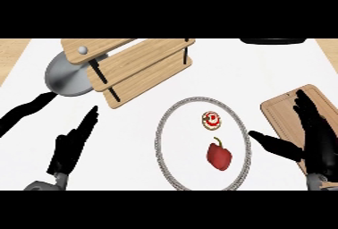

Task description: Pick the cupcake from the placemat and place it in the tiered shelf

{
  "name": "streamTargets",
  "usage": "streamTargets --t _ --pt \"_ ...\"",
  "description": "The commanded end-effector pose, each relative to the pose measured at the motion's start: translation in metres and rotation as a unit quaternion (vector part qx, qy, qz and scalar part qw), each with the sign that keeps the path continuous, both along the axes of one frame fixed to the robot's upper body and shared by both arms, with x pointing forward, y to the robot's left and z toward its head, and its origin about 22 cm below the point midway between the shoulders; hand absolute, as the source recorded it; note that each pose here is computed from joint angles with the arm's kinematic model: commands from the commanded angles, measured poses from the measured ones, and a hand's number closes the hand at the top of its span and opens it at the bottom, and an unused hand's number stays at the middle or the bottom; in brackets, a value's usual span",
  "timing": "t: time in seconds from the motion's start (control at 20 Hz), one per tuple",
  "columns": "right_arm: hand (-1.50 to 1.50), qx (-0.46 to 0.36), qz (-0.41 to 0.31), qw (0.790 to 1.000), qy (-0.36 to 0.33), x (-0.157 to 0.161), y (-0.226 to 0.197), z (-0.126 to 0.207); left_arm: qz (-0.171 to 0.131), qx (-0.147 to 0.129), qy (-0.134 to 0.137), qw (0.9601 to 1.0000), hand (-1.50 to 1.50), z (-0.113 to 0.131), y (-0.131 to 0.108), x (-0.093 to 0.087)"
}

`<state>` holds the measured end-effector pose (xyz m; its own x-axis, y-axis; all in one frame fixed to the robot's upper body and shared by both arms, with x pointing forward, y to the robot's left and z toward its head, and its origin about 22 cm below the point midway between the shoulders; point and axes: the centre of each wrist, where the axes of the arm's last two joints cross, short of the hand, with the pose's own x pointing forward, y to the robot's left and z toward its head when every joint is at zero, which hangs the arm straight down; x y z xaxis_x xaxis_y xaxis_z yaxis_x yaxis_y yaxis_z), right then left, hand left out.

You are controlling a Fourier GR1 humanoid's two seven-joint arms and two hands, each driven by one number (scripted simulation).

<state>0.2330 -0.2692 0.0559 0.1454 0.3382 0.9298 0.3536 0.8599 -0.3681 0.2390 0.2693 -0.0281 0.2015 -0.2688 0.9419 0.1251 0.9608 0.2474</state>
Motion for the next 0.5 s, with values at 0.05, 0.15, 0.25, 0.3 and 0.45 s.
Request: streamTargets --t 0.05,0.15,0.25,0.3,0.45 --pt "-1.5 -0.031 0.07 0.996 0.04 0.004 0.028 0.051 0.0 0.001 0.016 0.9999 0.0 -0.019 -0.003 0.001" --pt "-1.5 -0.035 0.095 0.989 0.107 0.0 0.048 0.054 -0.011 0.003 0.016 0.9998 0.0 0.0 0.001 0.005" --pt "-1.5 -0.089 0.091 0.977 0.172 0.009 0.047 0.06 -0.02 0.001 0.011 0.9997 0.0 0.003 -0.003 0.003" --pt "-1.5 -0.139 0.081 0.966 0.202 0.012 0.039 0.056 -0.02 0.002 0.005 0.9998 0.0 0.001 -0.009 0.004" --pt "-1.5 -0.267 0.035 0.929 0.255 0.026 0.023 0.076 -0.026 -0.002 0.014 0.9996 0.0 -0.003 -0.008 0.0"
